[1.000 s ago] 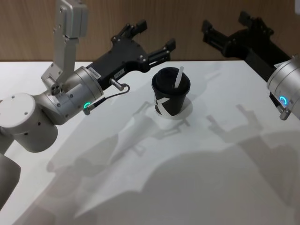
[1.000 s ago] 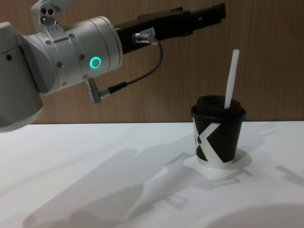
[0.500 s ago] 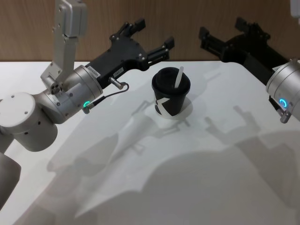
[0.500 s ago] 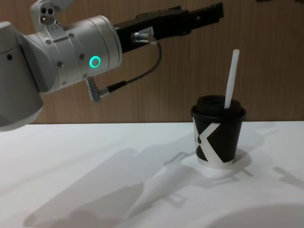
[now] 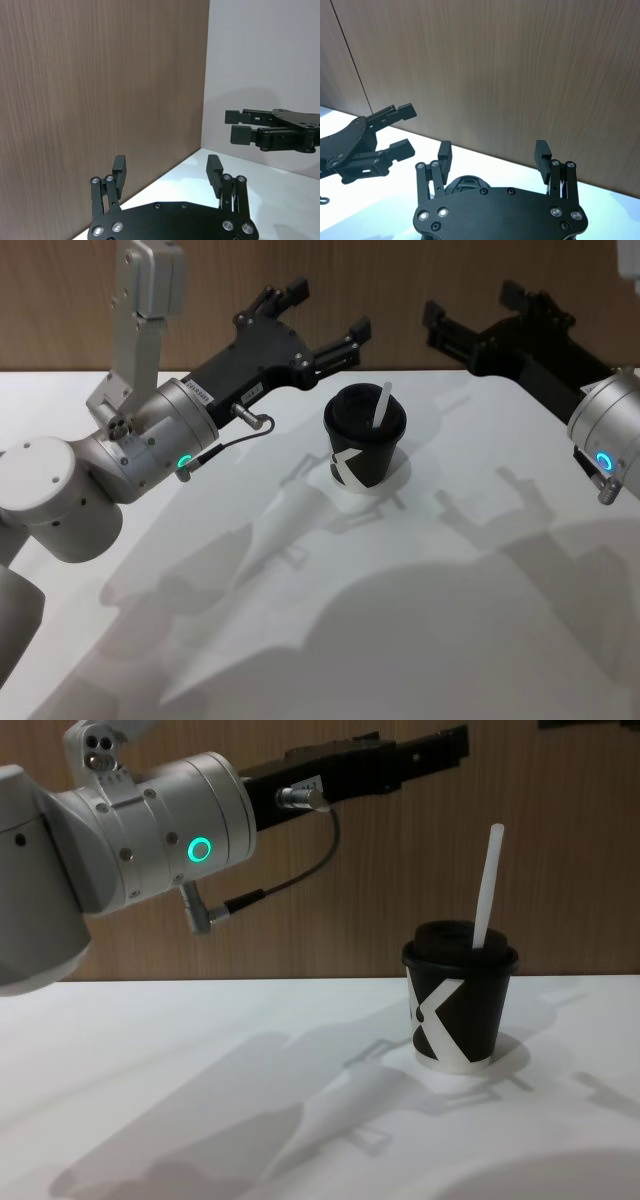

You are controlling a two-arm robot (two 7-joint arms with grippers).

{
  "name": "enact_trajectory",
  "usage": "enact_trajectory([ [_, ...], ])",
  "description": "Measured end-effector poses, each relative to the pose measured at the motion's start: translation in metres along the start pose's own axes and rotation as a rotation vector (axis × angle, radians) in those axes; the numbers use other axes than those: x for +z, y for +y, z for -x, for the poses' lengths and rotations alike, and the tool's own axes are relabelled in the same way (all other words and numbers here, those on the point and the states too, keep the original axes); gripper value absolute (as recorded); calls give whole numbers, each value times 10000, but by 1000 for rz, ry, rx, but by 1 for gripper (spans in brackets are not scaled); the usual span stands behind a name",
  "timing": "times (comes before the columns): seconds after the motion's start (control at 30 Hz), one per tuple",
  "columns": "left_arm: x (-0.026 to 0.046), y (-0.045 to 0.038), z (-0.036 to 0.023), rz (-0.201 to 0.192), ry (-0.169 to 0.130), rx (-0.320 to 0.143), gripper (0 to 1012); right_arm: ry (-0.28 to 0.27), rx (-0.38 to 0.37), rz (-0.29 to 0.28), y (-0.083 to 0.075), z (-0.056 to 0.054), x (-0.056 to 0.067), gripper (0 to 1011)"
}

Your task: Pick up the straw with one hand, pass it to the other hand, and insert it into the cup.

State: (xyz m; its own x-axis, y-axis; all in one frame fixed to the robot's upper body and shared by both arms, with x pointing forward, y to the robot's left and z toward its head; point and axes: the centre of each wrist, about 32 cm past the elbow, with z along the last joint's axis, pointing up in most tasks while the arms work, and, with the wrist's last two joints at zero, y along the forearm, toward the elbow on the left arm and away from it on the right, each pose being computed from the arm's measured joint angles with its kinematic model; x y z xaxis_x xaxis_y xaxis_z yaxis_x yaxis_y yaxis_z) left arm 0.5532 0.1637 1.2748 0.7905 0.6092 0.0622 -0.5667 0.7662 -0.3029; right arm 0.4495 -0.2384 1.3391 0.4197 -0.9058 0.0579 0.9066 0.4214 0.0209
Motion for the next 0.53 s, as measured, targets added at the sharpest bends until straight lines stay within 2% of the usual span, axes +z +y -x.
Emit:
enact_trajectory([
  [0.53, 0, -1, 0, 0, -1, 0, 1003, 0, 1, 4, -1, 0, 1, 1001],
])
